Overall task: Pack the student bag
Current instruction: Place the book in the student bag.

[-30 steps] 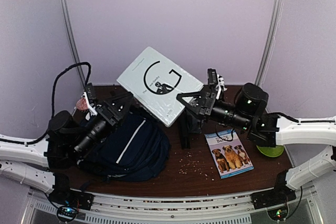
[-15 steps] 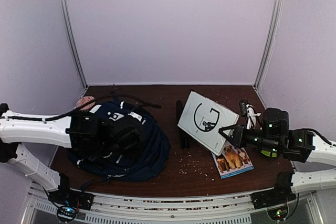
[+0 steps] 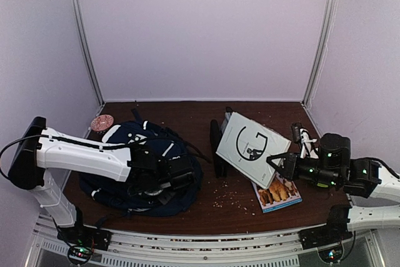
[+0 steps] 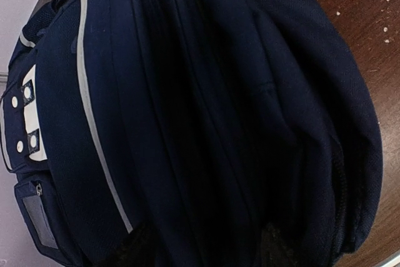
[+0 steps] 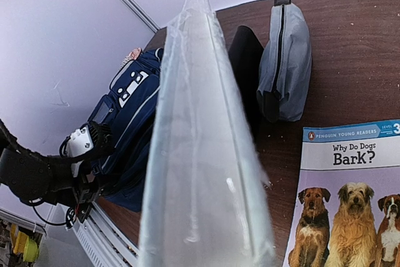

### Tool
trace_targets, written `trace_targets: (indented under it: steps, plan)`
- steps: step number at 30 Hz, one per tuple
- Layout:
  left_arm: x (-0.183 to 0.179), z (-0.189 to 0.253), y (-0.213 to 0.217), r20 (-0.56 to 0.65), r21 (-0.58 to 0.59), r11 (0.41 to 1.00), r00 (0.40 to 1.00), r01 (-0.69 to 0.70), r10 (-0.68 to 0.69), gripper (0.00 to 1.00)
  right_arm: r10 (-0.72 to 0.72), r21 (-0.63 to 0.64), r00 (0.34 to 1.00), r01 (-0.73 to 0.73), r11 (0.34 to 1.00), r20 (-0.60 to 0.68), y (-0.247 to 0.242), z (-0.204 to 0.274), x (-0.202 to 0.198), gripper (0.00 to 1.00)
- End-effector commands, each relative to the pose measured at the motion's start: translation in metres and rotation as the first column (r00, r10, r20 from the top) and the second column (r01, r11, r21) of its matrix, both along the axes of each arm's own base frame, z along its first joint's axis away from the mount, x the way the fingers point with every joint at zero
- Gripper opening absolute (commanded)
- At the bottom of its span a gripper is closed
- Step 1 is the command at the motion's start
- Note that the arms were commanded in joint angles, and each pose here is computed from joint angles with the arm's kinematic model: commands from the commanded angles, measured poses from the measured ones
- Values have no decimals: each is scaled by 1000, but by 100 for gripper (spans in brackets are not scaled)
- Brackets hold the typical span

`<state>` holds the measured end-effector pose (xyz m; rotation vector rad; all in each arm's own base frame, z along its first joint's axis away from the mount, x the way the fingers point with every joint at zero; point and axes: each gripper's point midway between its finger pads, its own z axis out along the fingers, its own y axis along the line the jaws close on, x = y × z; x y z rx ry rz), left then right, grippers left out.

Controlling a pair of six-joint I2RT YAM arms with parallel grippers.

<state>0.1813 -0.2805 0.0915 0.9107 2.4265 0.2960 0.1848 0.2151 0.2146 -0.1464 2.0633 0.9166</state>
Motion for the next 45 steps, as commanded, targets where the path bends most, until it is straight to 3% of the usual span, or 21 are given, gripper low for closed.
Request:
trace_targets:
  steps: [1, 6, 13, 20, 27, 30, 45]
  plan:
    - [8, 0, 5, 2, -3, 1000, 1000, -19, 19, 98, -10, 169, 994, -9, 986, 112, 2, 53, 2, 0]
    - [14, 11, 7, 28, -29, 999, 999, -30, 31, 98, -12, 190, 991, -13, 982, 131, 0, 61, 0, 0]
    - [15, -19, 22, -22, 51, 997, 998, -54, 55, 98, -21, 202, 989, -10, 979, 149, -1, 69, 2, 0]
    - [22, -15, 31, 9, 23, 995, 996, -92, 92, 95, -17, 213, 990, -14, 977, 142, 2, 69, 2, 0]
    - [14, 64, 20, 34, -254, 966, 998, -51, 61, 98, -25, 195, 988, -5, 981, 153, -2, 73, 2, 0]
    - [13, 86, 24, 59, -315, 948, 997, -35, 57, 98, -29, 194, 986, -3, 981, 163, -2, 76, 3, 0]
    - [12, 5, 3, -84, -150, 988, 996, 23, -36, 98, -19, 203, 987, -14, 979, 158, 1, 76, 3, 0]
